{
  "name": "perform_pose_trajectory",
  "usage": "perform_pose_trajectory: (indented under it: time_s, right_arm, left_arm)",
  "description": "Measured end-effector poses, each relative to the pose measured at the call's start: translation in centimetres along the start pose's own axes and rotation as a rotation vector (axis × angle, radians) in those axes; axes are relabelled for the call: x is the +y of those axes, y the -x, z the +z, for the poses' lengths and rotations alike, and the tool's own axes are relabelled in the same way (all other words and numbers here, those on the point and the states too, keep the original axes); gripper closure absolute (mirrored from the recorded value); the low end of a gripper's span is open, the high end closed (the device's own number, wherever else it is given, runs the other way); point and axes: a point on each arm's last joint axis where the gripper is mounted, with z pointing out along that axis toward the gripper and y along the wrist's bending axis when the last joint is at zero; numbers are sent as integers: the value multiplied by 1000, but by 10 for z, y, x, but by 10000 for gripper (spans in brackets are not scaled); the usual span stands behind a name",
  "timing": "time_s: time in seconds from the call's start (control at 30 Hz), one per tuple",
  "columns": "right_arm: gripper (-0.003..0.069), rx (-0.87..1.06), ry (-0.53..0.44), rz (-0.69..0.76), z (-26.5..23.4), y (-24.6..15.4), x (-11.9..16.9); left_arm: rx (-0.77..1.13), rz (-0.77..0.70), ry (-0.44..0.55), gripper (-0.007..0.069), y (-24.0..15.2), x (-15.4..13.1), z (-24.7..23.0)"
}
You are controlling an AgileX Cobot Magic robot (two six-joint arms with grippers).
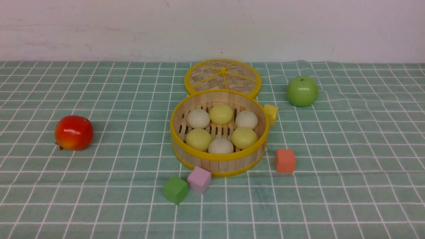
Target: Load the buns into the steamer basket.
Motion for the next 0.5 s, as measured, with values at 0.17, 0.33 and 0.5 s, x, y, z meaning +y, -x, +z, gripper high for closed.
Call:
perform_pose_trajectory:
  time_s: [0.17, 0.33, 0.5]
  right_arm:
    - [610, 0, 0, 0, 0, 0, 0]
    - [609, 0, 0, 0, 0, 0, 0]
    - [609, 0, 0, 0, 0, 0, 0]
  left_arm:
    - [0, 0, 0, 387, 0, 0, 0]
    - [0, 0, 0, 387, 0, 0, 0]
    - [14, 15, -50, 387, -1, -3, 0]
